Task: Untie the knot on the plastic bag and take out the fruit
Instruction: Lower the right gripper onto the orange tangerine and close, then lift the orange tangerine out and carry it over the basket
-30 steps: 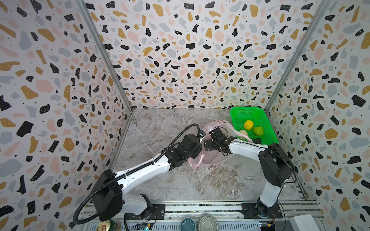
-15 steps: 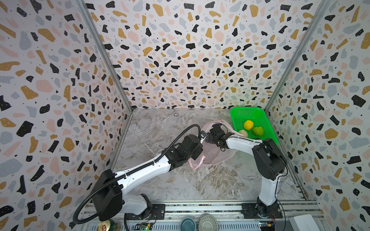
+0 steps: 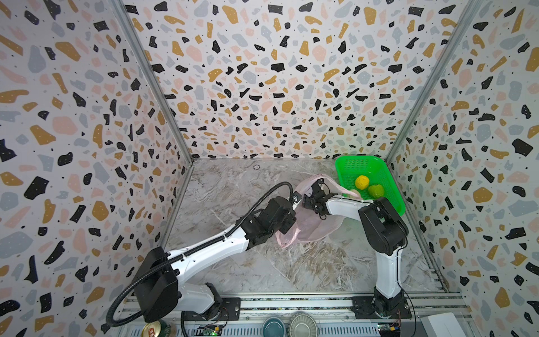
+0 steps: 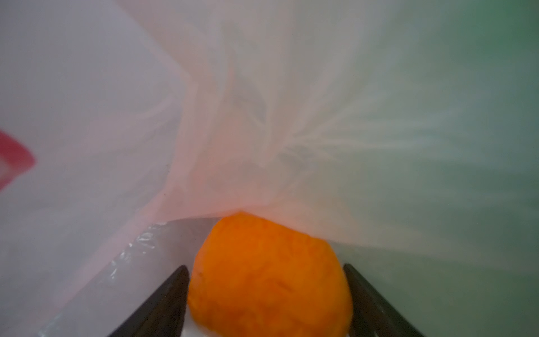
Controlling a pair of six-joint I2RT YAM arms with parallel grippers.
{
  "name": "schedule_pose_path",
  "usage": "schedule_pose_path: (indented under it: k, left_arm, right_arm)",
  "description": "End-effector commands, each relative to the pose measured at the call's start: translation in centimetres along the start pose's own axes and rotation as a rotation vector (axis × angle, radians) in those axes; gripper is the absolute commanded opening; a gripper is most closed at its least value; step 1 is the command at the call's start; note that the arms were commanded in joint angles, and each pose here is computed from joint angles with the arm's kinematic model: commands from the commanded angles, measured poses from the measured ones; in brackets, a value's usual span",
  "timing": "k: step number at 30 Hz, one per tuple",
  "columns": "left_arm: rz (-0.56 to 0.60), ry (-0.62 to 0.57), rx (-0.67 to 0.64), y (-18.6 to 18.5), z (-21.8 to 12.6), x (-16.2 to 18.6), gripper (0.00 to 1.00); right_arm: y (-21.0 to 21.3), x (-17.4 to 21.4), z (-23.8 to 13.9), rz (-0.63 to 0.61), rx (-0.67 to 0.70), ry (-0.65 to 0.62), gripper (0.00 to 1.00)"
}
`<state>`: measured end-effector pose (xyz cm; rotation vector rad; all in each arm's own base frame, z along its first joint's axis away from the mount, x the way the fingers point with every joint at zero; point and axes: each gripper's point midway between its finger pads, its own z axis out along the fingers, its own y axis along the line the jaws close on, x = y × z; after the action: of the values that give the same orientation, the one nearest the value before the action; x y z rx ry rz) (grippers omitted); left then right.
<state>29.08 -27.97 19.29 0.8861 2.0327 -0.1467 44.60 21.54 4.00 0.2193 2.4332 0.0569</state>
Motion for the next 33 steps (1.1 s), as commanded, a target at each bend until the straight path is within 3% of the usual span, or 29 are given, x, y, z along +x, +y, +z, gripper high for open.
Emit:
schedule_pose_path:
  k: [1,5,11,22,33]
  left_arm:
    - [-0.01,-0.045,0.015,-0.3,-0.6,-1.0,0.0]
    - [-0.009,-0.045,0.013,-0.2,-0.5,-1.0,0.0]
    - [-0.009,-0.044,0.005,-0.1,-0.5,-1.0,0.0]
    - [-0.005,-0.032,-0.037,0.5,-0.1,-0.7,0.0]
    - [0.008,-0.026,-0.074,1.1,0.0,-0.5,0.0]
  right_arm:
    - [0.2,-1.9,-0.9,0.024,0.001,-0.045,0.7]
    - [0.5,-1.7,-1.2,0.02,-0.02,-0.042,0.54]
    - [1.2,-1.5,-1.8,0.009,-0.063,-0.032,0.46]
    - [4.9,0.7,-7.8,-0.094,-0.248,0.017,0.43]
    - [5.6,4.2,-15.1,-0.206,-0.355,0.077,0.43]
